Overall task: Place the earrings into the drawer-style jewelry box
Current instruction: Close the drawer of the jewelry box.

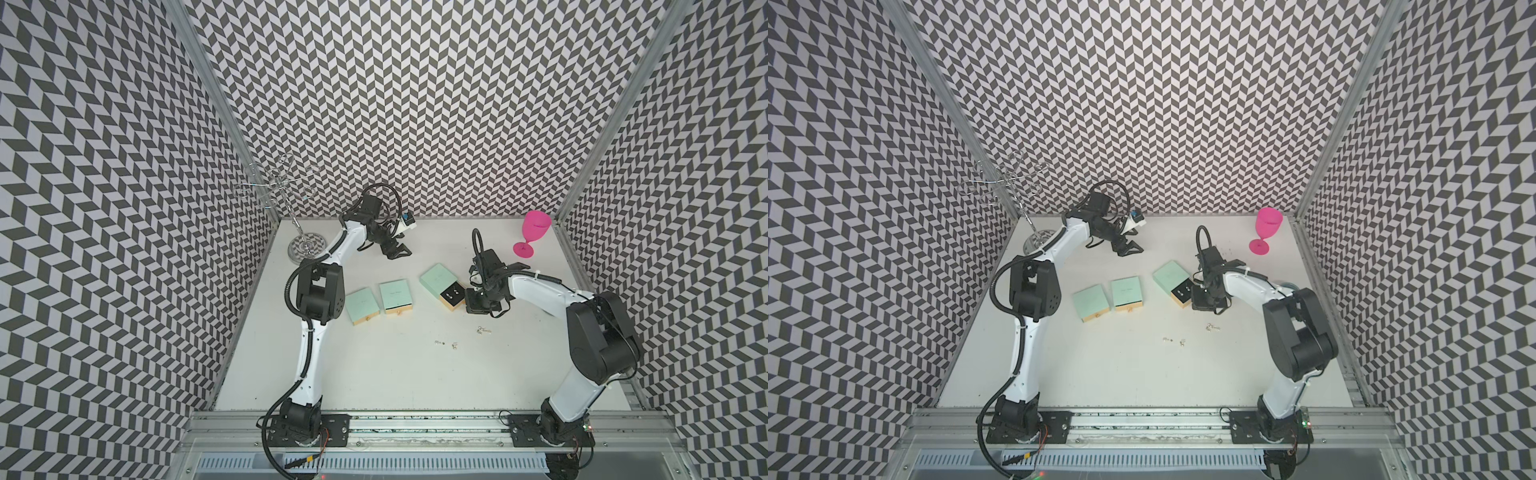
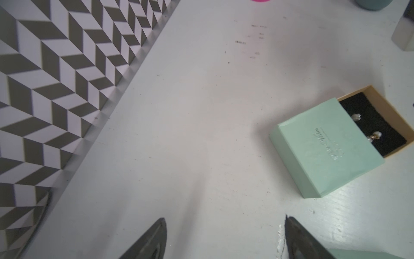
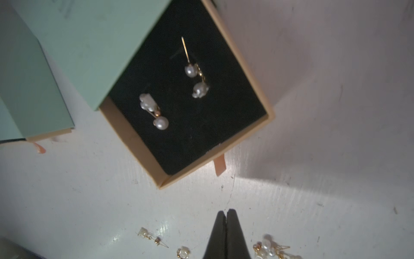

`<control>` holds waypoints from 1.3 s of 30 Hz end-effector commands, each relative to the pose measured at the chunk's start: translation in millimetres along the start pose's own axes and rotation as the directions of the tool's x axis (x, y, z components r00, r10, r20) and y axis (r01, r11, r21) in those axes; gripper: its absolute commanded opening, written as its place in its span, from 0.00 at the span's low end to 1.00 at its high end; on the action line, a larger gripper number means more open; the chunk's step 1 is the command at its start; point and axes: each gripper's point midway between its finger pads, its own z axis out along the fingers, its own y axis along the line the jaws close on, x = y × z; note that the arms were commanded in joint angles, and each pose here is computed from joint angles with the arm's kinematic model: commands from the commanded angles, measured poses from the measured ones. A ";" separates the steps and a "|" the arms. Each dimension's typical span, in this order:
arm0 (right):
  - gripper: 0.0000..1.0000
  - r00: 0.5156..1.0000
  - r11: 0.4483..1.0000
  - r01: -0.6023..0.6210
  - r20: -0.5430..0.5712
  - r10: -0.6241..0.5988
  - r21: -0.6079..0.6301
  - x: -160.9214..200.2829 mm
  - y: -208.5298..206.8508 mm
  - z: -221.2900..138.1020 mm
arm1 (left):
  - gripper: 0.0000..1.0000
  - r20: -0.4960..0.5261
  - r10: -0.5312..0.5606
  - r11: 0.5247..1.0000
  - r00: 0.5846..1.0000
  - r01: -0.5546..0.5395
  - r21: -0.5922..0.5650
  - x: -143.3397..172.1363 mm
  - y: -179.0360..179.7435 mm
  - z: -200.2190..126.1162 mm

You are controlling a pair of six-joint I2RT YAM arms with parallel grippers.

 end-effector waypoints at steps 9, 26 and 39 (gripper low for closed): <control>0.04 0.999 0.999 0.001 0.043 0.002 -0.052 -29.4 1.2 21.1 | 0.79 -0.065 0.154 0.988 0.986 -0.152 0.033 -5.3 -25.9 30.3; 0.05 0.998 0.996 0.039 0.047 -0.035 -0.084 -56.3 13.8 30.1 | 0.77 -0.146 0.140 0.987 0.979 -0.127 0.097 28.6 -43.8 57.8; 0.05 0.998 0.991 0.050 0.051 -0.044 -0.126 -77.3 25.4 40.4 | 0.77 -0.137 0.172 0.977 0.976 -0.151 0.151 21.0 -65.1 67.2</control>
